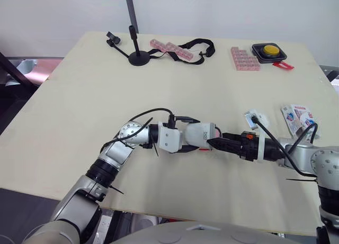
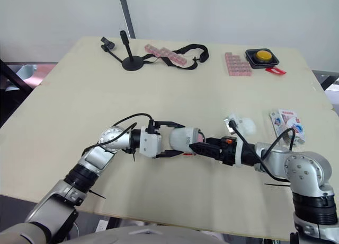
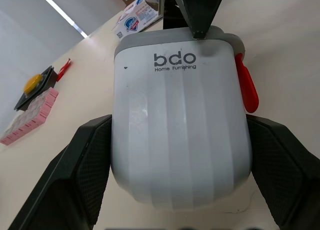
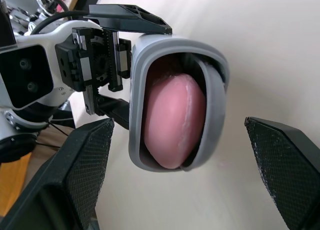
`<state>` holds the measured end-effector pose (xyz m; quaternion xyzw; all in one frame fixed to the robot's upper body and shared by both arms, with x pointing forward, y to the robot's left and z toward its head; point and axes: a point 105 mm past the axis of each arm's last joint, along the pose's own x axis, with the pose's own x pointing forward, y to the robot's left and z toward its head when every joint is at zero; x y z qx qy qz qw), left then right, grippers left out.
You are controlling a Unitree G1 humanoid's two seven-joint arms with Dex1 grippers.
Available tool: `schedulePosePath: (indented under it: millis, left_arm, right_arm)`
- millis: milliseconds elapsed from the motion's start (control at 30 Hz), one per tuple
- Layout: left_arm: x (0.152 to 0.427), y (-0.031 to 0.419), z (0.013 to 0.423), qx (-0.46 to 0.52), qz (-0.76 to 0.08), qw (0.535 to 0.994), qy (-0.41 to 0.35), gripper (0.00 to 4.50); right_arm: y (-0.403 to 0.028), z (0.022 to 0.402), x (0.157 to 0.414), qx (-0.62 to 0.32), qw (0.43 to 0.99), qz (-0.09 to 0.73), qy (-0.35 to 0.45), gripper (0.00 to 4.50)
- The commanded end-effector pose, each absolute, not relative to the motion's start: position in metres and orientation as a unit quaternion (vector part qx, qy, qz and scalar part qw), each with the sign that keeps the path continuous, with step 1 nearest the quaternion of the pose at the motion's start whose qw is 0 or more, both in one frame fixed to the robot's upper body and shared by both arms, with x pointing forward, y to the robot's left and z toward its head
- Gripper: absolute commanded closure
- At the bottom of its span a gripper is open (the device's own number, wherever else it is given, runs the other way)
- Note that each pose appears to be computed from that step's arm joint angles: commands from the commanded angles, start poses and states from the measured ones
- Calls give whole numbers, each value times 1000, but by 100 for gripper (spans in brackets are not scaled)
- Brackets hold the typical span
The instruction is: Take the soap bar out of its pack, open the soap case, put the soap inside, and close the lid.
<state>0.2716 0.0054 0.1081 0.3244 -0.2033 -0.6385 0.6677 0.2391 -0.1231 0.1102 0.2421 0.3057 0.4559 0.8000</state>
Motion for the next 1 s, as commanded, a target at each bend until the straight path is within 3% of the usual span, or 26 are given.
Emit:
schedulePosePath:
  millis: [33,500,767,1000]
  left_arm:
    - [270,2,123,323,-630,666,-236,103]
    - [271,0,124,323,-635,661,-237,103]
    - [274,0,126,317,-629,670,-235,103]
    - [276,0,126,312,-625,677,-232,103]
  right_arm:
    - [-119,114,236,245,794,469,299,3]
    - [-110,113,242,274,793,463,285,3]
    - [-108,114,245,283,789,466,284,239]
    - [-106,117,245,288,785,472,281,242]
